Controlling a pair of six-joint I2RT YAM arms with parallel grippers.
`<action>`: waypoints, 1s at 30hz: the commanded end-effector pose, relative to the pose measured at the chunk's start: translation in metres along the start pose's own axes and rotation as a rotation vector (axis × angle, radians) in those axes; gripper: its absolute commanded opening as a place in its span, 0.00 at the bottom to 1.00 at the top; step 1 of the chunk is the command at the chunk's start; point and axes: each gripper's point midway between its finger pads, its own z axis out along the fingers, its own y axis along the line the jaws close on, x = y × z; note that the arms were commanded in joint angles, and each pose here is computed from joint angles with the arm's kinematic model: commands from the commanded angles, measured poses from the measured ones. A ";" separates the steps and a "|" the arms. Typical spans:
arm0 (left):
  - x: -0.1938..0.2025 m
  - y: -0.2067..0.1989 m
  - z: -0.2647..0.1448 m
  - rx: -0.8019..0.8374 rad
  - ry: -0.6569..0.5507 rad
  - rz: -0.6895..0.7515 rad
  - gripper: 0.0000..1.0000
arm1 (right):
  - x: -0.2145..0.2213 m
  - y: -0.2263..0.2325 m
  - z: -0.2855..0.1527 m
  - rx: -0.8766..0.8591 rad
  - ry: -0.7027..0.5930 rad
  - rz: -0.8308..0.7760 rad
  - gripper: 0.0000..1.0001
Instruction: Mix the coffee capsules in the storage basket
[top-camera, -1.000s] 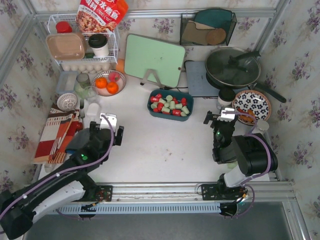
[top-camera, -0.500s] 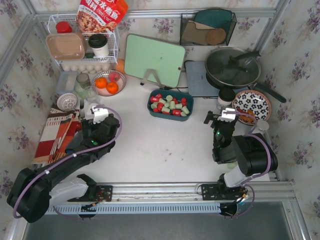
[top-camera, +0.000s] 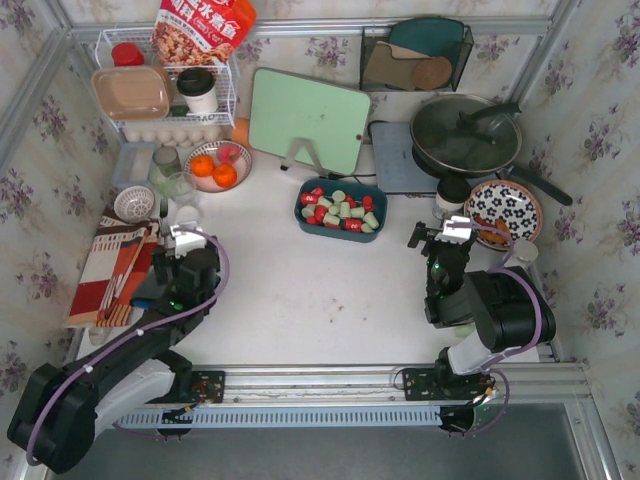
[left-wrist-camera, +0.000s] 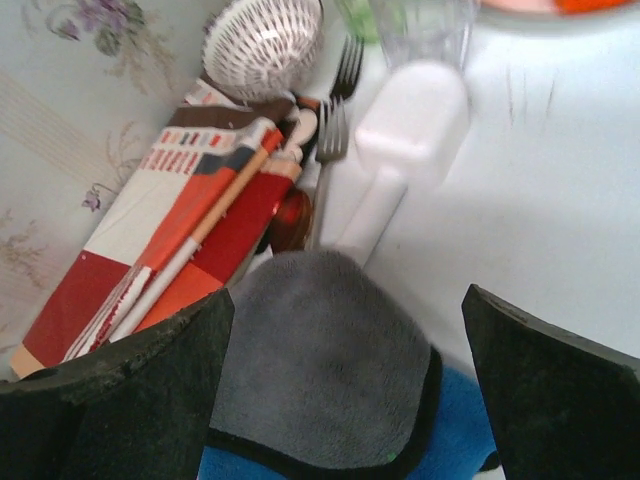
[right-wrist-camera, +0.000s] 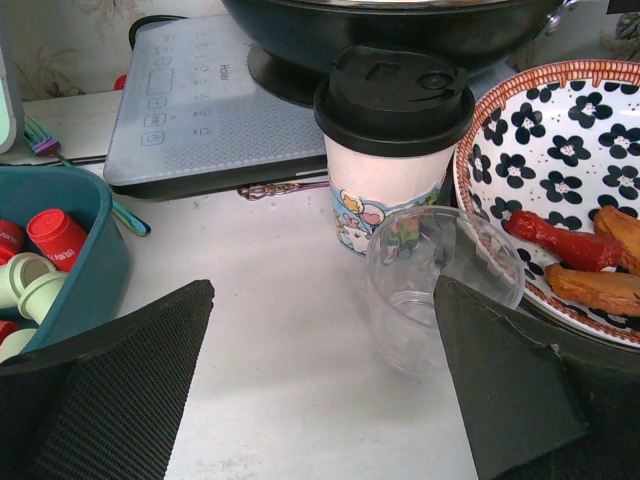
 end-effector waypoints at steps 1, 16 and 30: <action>0.027 -0.014 0.003 0.121 -0.004 0.052 0.99 | -0.004 0.000 0.001 0.004 -0.015 0.006 1.00; 0.024 -0.049 0.037 0.311 -0.047 0.174 0.99 | -0.003 0.000 0.001 0.004 -0.012 0.005 1.00; 0.045 -0.054 0.074 0.497 -0.077 -0.034 0.99 | -0.004 0.000 0.001 0.004 -0.013 0.005 1.00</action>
